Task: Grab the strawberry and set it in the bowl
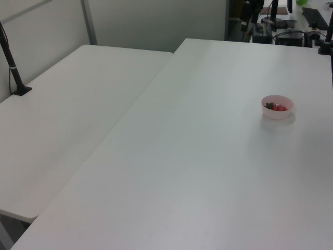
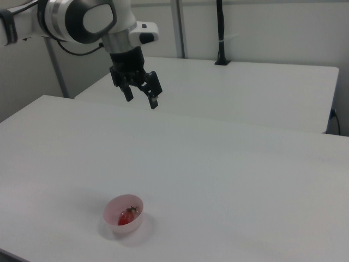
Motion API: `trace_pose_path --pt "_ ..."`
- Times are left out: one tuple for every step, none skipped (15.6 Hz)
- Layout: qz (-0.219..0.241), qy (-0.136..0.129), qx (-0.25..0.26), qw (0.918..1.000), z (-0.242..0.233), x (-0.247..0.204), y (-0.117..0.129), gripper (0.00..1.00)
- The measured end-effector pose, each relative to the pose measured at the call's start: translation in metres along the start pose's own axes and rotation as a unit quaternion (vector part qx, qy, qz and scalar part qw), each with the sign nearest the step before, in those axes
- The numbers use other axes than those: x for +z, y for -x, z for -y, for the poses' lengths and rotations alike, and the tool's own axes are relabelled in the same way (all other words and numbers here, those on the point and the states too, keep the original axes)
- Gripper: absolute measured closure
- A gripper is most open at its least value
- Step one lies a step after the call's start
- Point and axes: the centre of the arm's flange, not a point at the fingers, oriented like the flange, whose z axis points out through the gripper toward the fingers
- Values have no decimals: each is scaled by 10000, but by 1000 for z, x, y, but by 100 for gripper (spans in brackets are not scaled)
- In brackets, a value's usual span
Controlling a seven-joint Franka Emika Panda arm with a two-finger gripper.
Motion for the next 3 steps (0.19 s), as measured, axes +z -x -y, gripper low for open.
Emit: trace_pose_path --pt "-7 -6 -11 10000 6 -1 0 0" --pt "-8 -10 -26 10000 9 -1 0 0" --pt "-9 -11 -33 10000 10 -1 0 0"
